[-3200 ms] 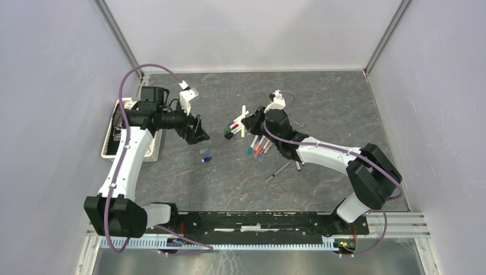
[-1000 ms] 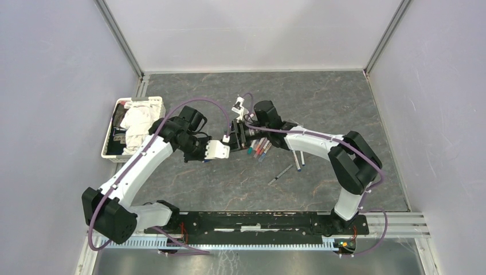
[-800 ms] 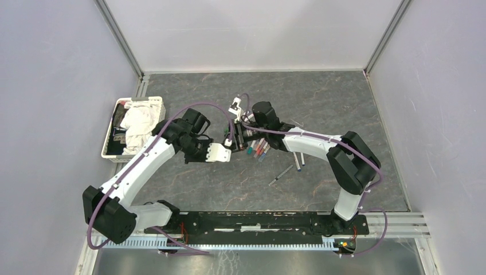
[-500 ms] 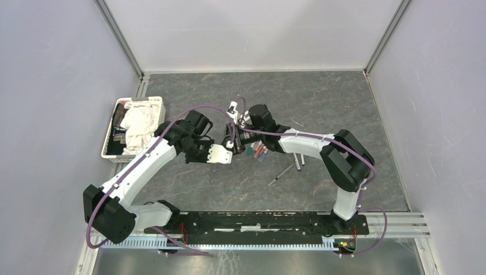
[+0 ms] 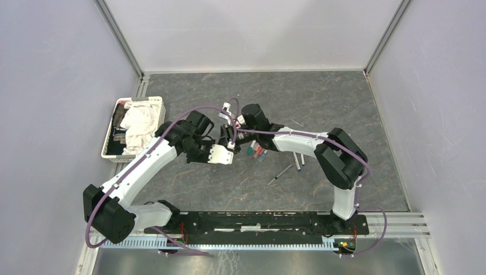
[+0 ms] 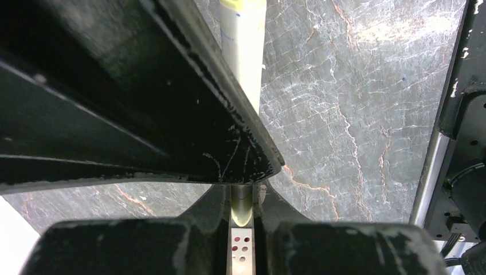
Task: Open the pen caps
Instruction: Open the pen cap from the pen, then place the pen at the center of the board, then place the pen cap at the center of the board.
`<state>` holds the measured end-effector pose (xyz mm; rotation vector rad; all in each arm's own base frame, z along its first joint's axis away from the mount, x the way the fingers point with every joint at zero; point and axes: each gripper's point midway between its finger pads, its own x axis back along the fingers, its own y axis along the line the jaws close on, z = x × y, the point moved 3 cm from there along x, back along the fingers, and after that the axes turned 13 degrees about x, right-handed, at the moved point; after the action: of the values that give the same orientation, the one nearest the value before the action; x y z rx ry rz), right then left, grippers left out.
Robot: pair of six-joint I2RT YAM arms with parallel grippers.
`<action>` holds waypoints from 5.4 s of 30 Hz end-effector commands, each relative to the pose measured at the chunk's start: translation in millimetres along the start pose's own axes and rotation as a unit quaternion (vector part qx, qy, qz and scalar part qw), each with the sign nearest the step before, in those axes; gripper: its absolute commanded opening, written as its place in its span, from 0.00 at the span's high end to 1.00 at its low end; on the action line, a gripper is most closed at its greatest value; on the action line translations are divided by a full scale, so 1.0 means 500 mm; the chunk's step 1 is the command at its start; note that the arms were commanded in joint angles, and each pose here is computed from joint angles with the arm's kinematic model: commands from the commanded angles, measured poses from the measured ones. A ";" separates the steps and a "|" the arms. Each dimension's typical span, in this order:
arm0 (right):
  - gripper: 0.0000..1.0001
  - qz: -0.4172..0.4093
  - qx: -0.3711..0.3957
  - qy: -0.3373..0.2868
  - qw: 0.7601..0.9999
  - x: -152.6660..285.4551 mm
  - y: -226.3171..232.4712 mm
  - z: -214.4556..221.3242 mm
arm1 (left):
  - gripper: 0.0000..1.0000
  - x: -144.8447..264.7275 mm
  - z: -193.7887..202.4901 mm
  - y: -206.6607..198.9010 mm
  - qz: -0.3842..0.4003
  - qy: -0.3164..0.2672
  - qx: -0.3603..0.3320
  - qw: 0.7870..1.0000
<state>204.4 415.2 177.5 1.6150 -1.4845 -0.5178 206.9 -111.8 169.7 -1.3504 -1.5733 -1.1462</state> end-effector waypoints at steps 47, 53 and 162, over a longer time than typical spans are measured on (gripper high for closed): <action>0.95 -0.120 0.116 -0.046 0.985 0.090 0.076 0.028 | 0.87 0.077 -0.128 -0.043 0.114 -0.154 0.030 0.981; 0.68 -0.135 0.131 -0.037 0.981 0.057 0.097 0.009 | 0.98 0.064 -0.125 -0.040 0.119 -0.148 0.034 0.981; 0.48 0.688 0.023 -0.195 0.698 0.687 -0.282 0.119 | 0.00 0.310 0.064 0.389 -0.327 -0.251 0.410 0.814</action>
<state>290.3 58.1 65.3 0.0690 -2.3830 0.0961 383.3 -24.8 305.8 -0.5877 -2.4983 -0.4153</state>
